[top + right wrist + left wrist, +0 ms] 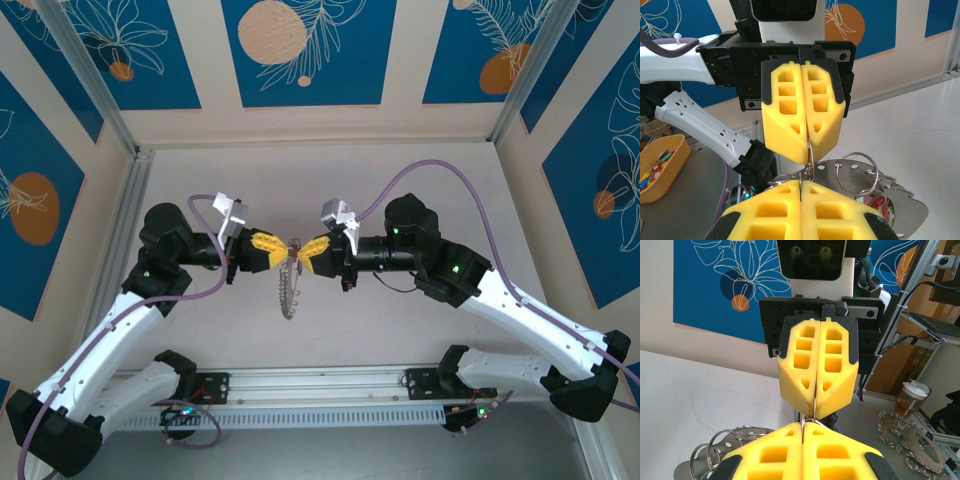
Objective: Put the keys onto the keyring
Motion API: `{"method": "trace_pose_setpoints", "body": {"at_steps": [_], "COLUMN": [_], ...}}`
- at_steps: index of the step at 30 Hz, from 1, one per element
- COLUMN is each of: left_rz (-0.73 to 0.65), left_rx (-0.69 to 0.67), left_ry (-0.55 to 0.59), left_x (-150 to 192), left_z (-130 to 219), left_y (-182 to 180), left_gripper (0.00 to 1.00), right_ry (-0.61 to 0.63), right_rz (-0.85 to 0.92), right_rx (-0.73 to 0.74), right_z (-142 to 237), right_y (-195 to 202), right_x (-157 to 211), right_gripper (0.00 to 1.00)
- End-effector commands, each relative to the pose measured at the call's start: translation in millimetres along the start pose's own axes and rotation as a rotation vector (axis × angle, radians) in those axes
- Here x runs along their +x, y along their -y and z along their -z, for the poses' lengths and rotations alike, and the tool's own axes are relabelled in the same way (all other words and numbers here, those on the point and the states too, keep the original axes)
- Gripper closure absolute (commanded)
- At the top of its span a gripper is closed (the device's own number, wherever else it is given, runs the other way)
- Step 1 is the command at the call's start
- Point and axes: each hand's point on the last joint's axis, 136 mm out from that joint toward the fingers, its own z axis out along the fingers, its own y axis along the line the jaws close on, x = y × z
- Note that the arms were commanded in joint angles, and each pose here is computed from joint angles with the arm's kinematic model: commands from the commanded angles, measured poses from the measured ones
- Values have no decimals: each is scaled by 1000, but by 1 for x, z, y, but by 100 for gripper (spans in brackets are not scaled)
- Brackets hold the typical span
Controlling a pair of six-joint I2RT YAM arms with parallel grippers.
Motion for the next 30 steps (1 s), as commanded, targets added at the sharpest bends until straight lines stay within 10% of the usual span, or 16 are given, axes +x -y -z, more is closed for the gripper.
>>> {"method": "trace_pose_setpoints", "body": {"at_steps": [1, 30], "left_rz": [-79, -83], "left_rx": [44, 57], "left_ry": [28, 29], "left_x": [-18, -19], "left_z": [0, 1], "left_y": [15, 19], "left_gripper": [100, 100], "right_ry": [17, 23], "right_rz": [-7, -13], "right_rx": [-5, 17], "right_z": [5, 0], "right_y": [-2, 5], "right_x": [-2, -5], "right_gripper": [100, 100]}}
